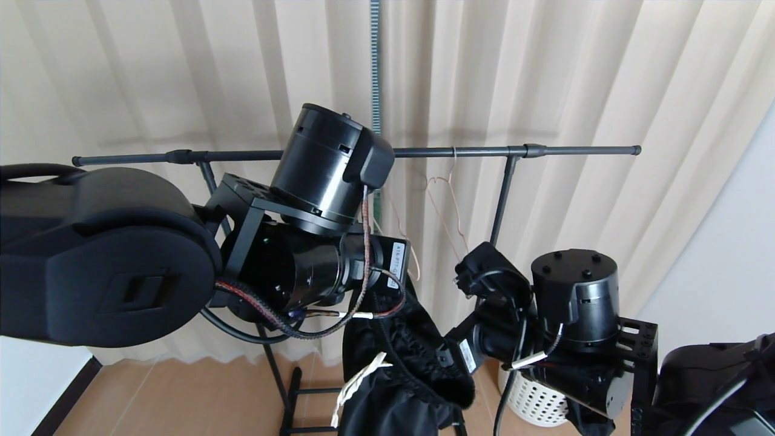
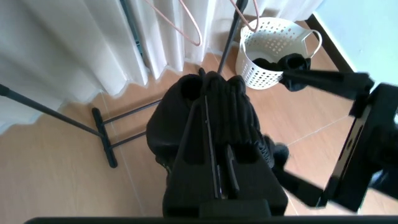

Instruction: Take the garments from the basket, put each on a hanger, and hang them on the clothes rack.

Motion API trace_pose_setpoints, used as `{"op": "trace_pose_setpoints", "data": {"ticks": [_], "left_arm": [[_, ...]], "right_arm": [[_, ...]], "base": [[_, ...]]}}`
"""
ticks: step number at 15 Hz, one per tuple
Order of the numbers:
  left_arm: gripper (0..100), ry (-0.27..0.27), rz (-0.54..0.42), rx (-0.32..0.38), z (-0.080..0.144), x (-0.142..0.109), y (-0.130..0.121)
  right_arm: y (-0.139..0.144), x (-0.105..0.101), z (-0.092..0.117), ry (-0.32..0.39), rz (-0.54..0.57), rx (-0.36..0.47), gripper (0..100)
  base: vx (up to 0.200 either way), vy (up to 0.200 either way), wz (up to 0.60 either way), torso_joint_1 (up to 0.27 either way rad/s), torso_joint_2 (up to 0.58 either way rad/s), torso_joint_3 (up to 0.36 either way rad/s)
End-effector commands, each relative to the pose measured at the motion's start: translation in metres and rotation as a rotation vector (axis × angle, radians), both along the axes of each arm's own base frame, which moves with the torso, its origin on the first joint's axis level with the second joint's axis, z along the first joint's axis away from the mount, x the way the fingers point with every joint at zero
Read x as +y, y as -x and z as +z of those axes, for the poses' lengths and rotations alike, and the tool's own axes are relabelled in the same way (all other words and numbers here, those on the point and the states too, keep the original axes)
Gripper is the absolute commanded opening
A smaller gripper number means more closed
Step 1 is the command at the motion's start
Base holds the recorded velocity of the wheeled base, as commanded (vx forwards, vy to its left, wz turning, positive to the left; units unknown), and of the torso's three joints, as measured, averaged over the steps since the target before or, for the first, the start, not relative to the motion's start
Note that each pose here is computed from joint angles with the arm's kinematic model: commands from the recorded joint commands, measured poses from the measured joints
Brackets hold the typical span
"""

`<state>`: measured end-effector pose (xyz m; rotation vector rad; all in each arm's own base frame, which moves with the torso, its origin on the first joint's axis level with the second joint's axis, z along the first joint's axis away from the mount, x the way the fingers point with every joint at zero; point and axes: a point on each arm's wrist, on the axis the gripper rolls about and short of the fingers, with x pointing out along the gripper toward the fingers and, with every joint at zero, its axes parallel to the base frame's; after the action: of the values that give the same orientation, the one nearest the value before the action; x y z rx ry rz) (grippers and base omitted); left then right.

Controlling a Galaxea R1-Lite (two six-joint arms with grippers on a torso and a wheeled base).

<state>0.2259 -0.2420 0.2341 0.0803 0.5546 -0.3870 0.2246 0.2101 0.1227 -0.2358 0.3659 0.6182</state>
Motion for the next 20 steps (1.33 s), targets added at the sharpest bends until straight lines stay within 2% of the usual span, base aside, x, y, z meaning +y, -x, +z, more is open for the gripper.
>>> {"op": "trace_pose_setpoints", "data": {"ticks": [1,4,7,14,15,16,20], "left_arm": [[0,0.006,0.012,-0.003,0.002,0.004,-0.001],[0,0.007,0.014,-0.001,0.002,0.005,-0.001],[0,0.006,0.014,0.0,0.001,0.005,-0.001],[0,0.009,0.013,-0.002,0.002,0.005,0.0],[0,0.009,0.013,-0.002,0.002,0.005,0.0],[0,0.007,0.013,-0.001,0.002,0.005,0.0],[0,0.007,0.014,0.001,0.002,0.006,0.0]], "right_arm": [[0.0,-0.009,-0.004,0.088,0.005,0.019,100],[0.005,-0.011,-0.016,0.117,0.027,0.053,100],[0.009,-0.013,-0.025,0.113,0.132,0.1,100],[-0.002,-0.017,-0.044,0.18,0.128,0.132,100],[-0.004,-0.015,-0.055,0.2,0.134,0.16,100],[-0.006,-0.013,-0.057,0.199,0.136,0.164,0],[-0.014,-0.012,-0.061,0.163,0.121,0.122,0]], "base": [[0.0,0.0,0.0,0.0,0.0,0.0],[0.0,0.0,0.0,0.0,0.0,0.0],[0.0,0.0,0.0,0.0,0.0,0.0],[0.0,0.0,0.0,0.0,0.0,0.0],[0.0,0.0,0.0,0.0,0.0,0.0],[0.0,0.0,0.0,0.0,0.0,0.0],[0.0,0.0,0.0,0.0,0.0,0.0]]}}
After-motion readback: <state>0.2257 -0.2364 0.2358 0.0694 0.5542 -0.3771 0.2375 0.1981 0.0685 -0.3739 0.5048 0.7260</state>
